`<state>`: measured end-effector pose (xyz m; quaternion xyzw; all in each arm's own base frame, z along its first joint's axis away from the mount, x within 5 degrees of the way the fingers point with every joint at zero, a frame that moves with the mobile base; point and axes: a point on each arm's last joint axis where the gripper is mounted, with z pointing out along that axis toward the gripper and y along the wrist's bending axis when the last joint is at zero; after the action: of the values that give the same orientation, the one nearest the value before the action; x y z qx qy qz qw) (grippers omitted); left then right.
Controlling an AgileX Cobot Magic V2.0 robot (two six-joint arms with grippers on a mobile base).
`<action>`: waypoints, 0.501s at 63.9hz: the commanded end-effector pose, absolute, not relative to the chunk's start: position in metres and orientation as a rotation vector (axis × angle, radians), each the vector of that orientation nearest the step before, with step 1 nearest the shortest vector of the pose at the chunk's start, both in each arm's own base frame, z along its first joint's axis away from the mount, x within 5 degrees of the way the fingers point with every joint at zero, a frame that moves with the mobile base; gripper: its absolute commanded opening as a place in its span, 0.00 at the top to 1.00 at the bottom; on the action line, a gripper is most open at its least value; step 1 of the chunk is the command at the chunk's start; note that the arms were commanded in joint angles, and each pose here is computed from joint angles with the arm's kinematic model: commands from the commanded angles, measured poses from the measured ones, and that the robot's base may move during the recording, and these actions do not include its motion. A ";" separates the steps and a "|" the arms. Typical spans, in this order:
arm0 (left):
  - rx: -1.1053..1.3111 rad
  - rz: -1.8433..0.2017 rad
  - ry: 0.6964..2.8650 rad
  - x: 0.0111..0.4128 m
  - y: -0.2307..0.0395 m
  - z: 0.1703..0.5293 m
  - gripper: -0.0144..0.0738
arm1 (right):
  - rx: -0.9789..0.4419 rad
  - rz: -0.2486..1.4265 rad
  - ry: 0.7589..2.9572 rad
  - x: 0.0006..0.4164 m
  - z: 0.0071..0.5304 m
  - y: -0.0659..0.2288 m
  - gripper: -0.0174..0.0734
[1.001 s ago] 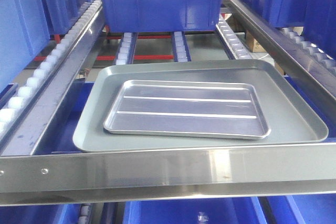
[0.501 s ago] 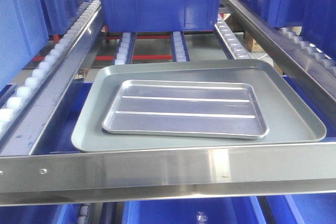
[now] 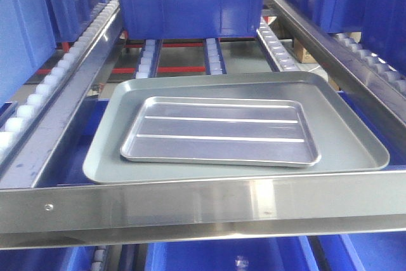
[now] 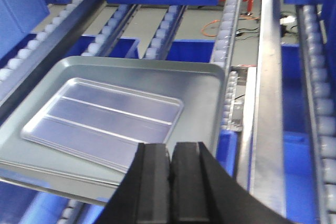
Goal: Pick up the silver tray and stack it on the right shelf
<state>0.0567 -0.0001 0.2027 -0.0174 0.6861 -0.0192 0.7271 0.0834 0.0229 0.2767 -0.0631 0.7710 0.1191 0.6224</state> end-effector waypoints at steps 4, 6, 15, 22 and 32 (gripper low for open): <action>-0.052 -0.044 1.446 0.057 0.001 0.202 0.94 | -0.142 0.216 1.638 0.082 0.292 0.019 0.75; -0.052 -0.044 1.446 0.057 0.001 0.202 0.94 | -0.139 0.193 1.636 0.081 0.289 0.017 0.75; -0.052 -0.044 1.446 0.057 0.001 0.202 0.94 | -0.068 0.118 1.604 0.073 0.266 0.009 0.75; -0.052 -0.044 1.446 0.057 0.001 0.202 0.94 | -0.022 0.076 1.525 0.064 0.246 0.004 0.75; -0.052 -0.044 1.446 0.057 0.001 0.202 0.94 | 0.028 0.024 1.435 0.054 0.218 0.000 0.75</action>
<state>0.0567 -0.0001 0.2027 -0.0174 0.6861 -0.0192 0.7271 0.0579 0.0014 0.2108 0.0081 0.7147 0.0251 0.6989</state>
